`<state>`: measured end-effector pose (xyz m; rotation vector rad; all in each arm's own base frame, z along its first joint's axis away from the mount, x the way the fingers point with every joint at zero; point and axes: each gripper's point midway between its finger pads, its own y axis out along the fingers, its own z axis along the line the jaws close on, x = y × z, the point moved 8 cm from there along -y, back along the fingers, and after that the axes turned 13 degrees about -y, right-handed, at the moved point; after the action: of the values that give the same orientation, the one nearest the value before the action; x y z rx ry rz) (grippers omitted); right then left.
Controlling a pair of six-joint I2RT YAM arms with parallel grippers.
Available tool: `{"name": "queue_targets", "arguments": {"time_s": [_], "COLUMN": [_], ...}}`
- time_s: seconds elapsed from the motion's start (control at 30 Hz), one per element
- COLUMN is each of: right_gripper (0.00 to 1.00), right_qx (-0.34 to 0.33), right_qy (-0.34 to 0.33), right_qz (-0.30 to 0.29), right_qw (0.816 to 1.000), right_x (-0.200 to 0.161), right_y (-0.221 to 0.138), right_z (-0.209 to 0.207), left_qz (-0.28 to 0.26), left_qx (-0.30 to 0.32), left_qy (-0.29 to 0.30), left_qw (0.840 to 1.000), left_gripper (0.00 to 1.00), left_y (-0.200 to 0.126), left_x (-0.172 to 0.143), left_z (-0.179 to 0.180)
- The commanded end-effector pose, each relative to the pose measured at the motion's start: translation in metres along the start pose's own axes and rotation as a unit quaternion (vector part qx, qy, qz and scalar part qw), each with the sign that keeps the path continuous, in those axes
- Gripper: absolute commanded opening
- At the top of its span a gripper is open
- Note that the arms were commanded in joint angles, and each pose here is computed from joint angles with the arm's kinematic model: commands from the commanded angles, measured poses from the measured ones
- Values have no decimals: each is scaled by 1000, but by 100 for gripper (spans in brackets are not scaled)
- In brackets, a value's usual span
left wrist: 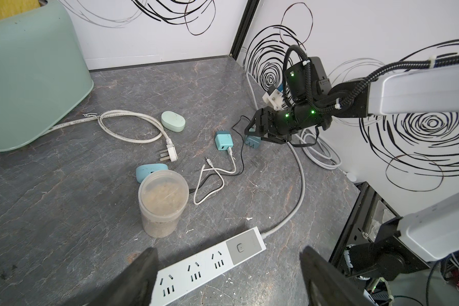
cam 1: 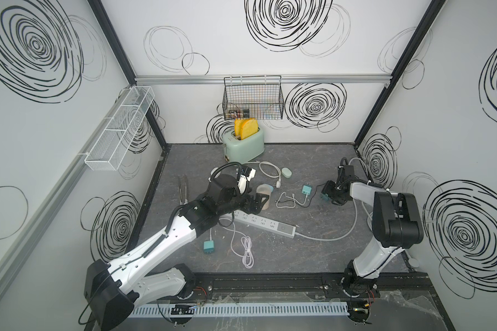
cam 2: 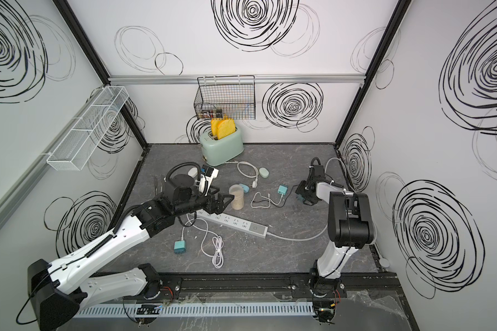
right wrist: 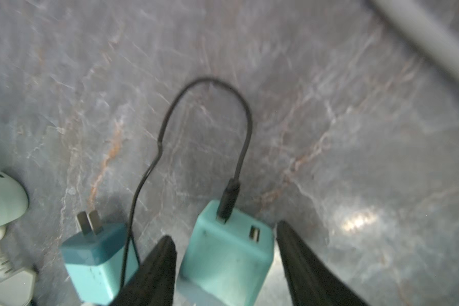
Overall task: Charge the bluetooth headset
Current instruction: Pick up the plug from the center of the board.
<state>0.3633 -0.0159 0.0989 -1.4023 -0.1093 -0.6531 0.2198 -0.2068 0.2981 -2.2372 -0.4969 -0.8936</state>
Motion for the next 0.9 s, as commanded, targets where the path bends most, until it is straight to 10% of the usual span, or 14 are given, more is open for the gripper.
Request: {"name": "queue_targets", "arguments": {"time_s": [0.0,0.2,0.87], "right_gripper": [54,38,31], "right_qx": [-12,3,221], "right_qy": [2,-29,-61], "right_qz": [7,-4,-130], "right_qw": [1000,1000,965], "right_x": [0,3,-6], "right_y": [6,-5,-118], "right_z": [0,12,67], "left_qz": [-14,-14,0], "left_qx": [-10,-15,-173], "left_qy": [7,1,-19], "left_qw": [1000,1000,985], "left_gripper": [87,87,83], "left_y": [3,10,84], "left_x": [3,4,-27], "left_z": [-3,-3,-40]}}
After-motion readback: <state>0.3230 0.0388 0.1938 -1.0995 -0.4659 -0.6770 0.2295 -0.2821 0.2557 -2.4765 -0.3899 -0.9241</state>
